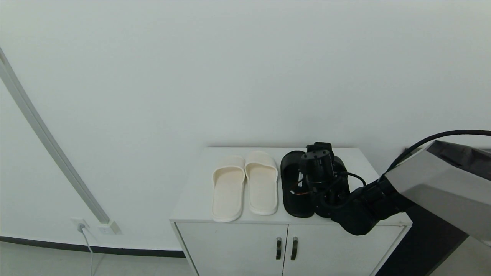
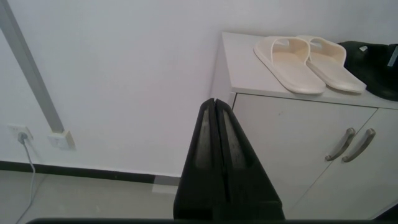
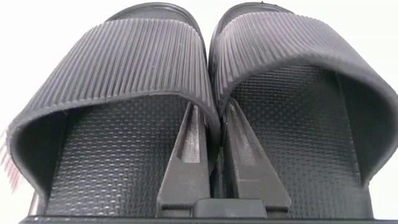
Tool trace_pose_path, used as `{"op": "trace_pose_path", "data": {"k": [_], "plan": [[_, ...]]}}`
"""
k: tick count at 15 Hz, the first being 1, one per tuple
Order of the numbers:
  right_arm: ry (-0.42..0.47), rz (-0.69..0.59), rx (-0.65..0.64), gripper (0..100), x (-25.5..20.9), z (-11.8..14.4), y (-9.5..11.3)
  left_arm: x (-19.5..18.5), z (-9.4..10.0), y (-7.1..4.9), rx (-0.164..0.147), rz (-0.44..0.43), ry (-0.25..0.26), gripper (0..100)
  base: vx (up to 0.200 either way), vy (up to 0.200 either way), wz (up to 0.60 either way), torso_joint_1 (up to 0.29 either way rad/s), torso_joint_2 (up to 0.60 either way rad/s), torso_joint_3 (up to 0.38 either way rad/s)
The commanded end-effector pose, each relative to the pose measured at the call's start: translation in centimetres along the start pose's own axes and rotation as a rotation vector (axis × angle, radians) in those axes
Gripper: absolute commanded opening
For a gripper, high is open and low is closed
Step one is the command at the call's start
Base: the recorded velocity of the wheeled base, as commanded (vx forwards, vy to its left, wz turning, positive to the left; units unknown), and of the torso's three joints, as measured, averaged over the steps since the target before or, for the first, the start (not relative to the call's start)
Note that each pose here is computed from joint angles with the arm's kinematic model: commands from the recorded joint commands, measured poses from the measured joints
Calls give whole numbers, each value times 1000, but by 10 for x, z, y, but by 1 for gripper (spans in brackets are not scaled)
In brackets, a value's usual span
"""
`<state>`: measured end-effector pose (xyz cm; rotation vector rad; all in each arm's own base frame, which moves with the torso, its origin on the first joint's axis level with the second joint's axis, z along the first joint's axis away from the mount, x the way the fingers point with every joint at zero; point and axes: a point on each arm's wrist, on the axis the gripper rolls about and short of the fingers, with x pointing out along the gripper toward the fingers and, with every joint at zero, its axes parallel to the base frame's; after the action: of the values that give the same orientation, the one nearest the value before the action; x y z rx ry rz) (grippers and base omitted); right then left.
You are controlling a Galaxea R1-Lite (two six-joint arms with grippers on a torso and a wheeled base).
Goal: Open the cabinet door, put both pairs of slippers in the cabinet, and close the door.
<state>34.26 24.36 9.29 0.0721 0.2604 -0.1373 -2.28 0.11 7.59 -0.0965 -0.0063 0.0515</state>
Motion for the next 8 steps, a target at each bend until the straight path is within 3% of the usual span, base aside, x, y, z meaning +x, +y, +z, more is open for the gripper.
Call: {"op": "trace_pose_path", "data": {"k": [1,3,8], "plan": [[-17,5,4,0,-11,13,-7,0,0,0,0,1,1,0,0,0,0,0,0,0],[-31,39,-11,0,-32,30,-17,0,0,0,0,1,1,0,0,0,0,0,0,0],[1,360,-90,0,-103,48,-45,0,0,0,1,0,-1,0,0,0,0,0,0,0]]}}
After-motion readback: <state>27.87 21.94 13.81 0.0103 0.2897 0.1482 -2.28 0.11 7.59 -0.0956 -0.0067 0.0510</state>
